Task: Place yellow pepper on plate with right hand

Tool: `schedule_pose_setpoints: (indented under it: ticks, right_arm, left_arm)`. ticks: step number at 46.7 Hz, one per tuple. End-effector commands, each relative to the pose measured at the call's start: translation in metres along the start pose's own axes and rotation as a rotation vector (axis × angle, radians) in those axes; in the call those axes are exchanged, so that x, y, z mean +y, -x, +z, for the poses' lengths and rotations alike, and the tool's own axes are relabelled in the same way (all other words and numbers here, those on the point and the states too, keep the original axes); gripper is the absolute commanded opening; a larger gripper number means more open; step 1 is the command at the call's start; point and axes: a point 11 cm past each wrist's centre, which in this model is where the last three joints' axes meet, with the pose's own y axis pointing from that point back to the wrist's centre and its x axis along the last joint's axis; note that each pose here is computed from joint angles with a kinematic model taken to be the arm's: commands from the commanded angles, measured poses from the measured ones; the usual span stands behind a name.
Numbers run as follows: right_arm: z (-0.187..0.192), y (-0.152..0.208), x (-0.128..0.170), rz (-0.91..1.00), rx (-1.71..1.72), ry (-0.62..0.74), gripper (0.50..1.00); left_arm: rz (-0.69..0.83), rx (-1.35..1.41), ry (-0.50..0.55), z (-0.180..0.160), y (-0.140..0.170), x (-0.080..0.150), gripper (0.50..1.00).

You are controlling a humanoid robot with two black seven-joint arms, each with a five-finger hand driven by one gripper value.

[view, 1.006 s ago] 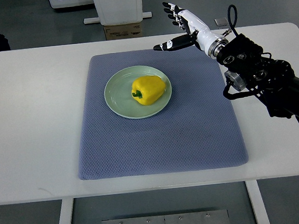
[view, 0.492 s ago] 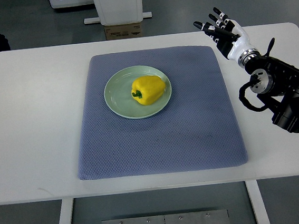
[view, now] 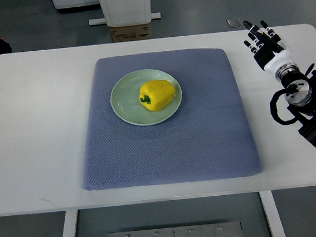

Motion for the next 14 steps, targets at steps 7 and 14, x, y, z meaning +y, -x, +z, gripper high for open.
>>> schedule_pose_setpoints:
  ticks: [7, 14]
  right_arm:
    - [0.005, -0.03, 0.008, 0.071, 0.012, -0.005, 1.0]
    - [0.007, -0.035, 0.011, 0.078, 0.022, -0.022, 1.0]
  left_arm:
    - [0.0, 0.0, 0.0, 0.0, 0.0, 0.0, 1.0]
    - [0.0, 0.0, 0.0, 0.0, 0.0, 0.0, 1.0]
